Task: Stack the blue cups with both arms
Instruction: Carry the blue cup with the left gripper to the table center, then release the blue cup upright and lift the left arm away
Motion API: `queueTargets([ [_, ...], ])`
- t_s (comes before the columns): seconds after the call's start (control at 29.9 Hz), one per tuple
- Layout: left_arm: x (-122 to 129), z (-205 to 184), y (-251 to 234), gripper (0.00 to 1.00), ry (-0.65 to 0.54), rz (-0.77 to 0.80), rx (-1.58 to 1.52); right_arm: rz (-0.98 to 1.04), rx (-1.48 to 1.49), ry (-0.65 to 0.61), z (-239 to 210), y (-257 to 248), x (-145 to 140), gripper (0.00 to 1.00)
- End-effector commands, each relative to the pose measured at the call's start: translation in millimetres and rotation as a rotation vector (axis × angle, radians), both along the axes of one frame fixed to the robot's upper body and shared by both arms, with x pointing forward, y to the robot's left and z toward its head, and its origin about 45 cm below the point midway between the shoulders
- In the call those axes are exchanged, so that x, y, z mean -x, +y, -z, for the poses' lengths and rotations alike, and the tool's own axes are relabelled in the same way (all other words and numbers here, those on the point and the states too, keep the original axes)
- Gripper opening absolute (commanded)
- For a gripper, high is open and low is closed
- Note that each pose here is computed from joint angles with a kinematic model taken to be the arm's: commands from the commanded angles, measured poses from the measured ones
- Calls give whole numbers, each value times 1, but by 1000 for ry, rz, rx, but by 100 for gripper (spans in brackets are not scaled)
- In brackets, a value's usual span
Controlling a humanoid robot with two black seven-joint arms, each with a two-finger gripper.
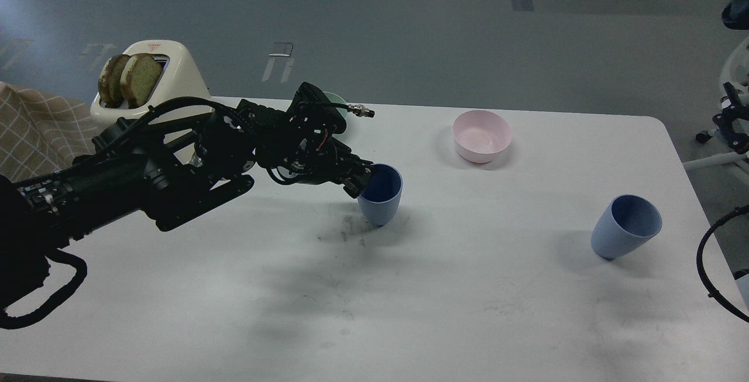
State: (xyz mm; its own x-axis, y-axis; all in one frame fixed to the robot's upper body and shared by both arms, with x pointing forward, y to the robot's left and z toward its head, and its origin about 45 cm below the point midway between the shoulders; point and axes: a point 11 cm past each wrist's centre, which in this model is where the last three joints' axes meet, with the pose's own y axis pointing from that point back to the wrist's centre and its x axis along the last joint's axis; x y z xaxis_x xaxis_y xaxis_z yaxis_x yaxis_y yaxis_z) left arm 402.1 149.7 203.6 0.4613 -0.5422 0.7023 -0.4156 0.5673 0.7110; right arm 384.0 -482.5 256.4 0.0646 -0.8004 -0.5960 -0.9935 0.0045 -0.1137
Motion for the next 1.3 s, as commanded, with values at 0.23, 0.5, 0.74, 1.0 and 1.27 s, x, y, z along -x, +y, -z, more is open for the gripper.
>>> queueTargets([
  [0.23, -7, -19, -8, 88, -16, -54, 210, -1, 37, 0, -5, -6, 8, 100],
  [0.5, -34, -91, 12, 98, 105, -319, 774, -42, 124, -119, -55, 4, 11, 100],
  [0.74, -52, -155, 62, 98, 262, -515, 1333, -39, 290, -136, -99, -16, 16, 100],
  [1.0, -61, -168, 154, 98, 455, -714, 2030, -54, 763, -145, -169, 0, 17, 100],
  [1.27, -65, -152, 173, 98, 443, -748, 2157, -119, 1215, -14, -152, 33, 9, 100],
])
